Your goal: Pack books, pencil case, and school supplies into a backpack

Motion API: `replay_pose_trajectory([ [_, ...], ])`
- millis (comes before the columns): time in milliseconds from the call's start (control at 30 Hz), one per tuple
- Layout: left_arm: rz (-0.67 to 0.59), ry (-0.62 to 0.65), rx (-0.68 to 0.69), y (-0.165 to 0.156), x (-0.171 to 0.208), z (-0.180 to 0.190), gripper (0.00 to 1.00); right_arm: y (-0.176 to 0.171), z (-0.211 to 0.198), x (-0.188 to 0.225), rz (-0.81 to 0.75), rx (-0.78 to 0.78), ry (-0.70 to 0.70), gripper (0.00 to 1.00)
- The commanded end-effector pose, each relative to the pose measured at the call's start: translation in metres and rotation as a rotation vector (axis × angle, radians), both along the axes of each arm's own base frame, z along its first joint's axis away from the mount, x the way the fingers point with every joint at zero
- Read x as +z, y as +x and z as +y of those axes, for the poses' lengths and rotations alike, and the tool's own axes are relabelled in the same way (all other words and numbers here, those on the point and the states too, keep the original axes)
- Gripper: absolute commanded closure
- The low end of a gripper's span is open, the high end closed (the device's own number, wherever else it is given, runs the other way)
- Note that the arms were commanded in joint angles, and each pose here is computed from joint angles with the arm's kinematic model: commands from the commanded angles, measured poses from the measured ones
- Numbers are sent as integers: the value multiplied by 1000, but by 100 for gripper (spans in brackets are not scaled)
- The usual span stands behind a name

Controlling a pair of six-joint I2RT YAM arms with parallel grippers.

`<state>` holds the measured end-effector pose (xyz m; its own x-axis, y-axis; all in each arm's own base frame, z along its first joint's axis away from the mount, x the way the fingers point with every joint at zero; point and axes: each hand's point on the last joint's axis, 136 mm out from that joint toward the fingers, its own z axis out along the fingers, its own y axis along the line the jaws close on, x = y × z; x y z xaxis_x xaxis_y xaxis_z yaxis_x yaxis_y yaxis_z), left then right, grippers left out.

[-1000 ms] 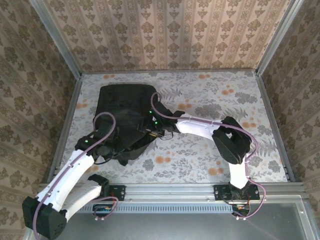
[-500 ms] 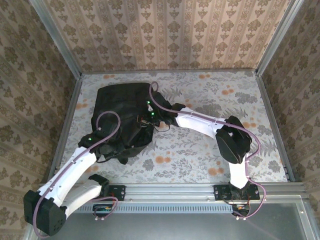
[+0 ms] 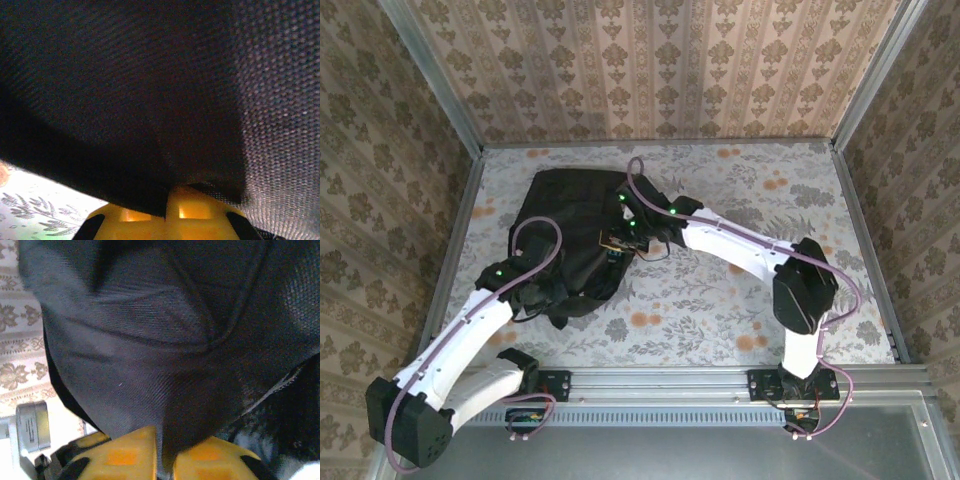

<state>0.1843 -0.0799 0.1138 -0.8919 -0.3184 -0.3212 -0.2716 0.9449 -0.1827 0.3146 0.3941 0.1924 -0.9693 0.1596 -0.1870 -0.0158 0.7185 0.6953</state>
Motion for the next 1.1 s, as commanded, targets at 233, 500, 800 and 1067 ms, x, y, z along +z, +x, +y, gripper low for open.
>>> replay_pose_trajectory([
  [233, -61, -36, 16, 9, 19, 0, 100, -27, -23, 57, -254, 211, 35, 67],
  [500, -159, -254, -8, 10, 45, -26, 100, -36, -14, -16, -119, 197, 14, 53],
  [800, -166, -334, -3, 11, 53, -33, 100, 12, -6, -44, -153, 14, 90, 47],
  [1067, -146, -295, 6, 11, 37, -28, 100, 25, 38, -21, -119, 51, 295, 60],
])
